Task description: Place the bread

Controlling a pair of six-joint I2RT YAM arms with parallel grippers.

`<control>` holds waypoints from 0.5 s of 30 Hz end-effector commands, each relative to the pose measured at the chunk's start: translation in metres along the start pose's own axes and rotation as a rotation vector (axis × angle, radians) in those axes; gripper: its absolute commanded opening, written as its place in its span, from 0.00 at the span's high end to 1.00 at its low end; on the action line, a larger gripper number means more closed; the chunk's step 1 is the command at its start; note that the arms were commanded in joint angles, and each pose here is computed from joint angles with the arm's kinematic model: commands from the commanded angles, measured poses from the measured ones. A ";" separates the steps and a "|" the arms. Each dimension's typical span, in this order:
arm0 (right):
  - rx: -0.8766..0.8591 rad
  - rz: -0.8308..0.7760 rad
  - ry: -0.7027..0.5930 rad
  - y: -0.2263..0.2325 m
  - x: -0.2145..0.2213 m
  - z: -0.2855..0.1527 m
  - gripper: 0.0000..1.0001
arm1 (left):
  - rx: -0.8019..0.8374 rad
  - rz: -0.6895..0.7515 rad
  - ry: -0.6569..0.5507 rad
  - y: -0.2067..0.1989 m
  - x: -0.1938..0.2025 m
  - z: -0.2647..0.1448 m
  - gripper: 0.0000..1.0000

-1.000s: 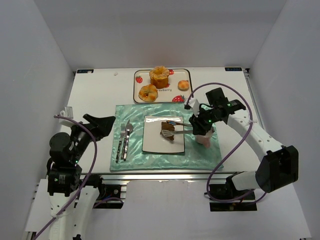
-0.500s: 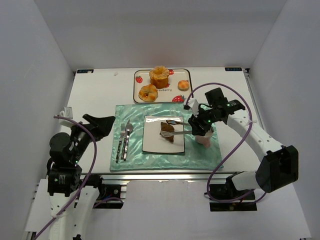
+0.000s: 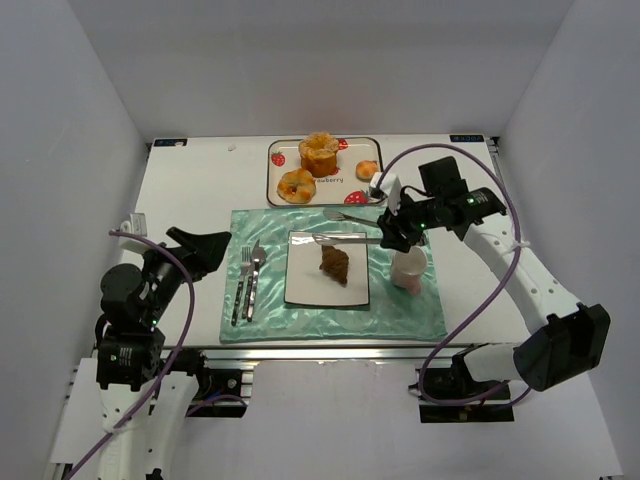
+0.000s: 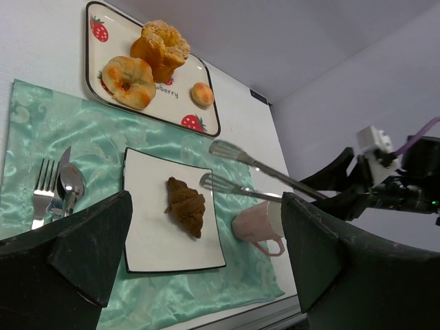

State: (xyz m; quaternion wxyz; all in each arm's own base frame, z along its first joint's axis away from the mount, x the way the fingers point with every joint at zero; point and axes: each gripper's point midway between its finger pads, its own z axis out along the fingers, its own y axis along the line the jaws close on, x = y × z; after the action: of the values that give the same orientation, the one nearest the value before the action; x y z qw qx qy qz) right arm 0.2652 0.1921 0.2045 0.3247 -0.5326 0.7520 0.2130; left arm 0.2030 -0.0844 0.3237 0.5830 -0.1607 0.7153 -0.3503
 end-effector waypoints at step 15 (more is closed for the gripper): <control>0.219 0.229 -0.190 -0.093 -0.020 -0.068 0.47 | 0.002 0.008 0.008 0.002 0.002 0.004 0.02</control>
State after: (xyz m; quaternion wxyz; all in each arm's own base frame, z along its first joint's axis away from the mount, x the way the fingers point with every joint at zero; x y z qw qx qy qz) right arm 0.3137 0.1488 0.2443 0.3845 -0.4290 0.7887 0.2145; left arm 0.2079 -0.0852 0.3168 0.5744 -0.1630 0.7223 -0.3490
